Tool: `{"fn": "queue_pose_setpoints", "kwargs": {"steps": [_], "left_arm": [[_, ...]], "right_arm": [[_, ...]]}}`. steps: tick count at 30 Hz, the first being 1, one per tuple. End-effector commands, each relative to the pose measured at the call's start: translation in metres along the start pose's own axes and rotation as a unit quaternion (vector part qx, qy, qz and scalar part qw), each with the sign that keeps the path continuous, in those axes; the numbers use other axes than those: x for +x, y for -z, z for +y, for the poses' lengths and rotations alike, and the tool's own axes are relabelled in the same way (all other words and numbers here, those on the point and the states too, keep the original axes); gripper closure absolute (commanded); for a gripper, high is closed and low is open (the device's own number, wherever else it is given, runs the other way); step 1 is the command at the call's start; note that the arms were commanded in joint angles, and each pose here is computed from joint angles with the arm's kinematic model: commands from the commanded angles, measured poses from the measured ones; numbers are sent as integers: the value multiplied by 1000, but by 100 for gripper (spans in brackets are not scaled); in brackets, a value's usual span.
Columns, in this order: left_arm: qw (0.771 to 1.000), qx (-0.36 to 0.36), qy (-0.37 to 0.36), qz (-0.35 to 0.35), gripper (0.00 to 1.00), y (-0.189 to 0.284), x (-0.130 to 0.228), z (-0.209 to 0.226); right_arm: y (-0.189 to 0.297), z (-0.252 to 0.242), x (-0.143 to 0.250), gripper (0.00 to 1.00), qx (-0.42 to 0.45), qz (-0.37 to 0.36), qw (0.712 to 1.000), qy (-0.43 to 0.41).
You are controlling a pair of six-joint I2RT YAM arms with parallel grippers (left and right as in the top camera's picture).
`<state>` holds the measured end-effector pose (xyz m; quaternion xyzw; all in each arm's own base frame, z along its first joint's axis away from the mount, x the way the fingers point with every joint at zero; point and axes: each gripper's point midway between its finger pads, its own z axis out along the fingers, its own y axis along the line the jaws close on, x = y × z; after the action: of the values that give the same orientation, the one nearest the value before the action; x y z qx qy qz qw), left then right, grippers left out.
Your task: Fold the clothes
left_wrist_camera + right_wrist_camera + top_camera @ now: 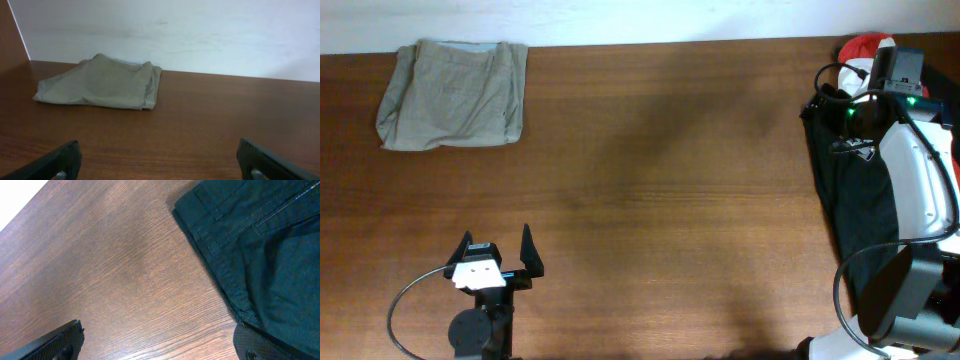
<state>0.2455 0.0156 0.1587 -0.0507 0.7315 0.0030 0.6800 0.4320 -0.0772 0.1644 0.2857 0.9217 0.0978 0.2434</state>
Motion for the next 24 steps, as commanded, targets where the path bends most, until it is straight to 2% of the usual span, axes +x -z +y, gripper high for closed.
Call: {"fn": "queue_pose_setpoints", "kwargs": {"steps": [1, 19, 21, 24], "left_arm": [[1000, -6, -8, -1, 1, 0, 1, 2], [1000, -6, -8, -1, 1, 0, 1, 2], [1000, -6, -8, -1, 1, 0, 1, 2], [1000, -6, -8, -1, 1, 0, 1, 2]], "right_arm": [[5, 4, -4, 1, -5, -8, 1000, 6], [4, 4, -3, 1, -4, -6, 1000, 6], [13, 7, -5, 1, -9, -16, 1000, 8], [65, 25, -14, 1, -37, -74, 996, 23]]}}
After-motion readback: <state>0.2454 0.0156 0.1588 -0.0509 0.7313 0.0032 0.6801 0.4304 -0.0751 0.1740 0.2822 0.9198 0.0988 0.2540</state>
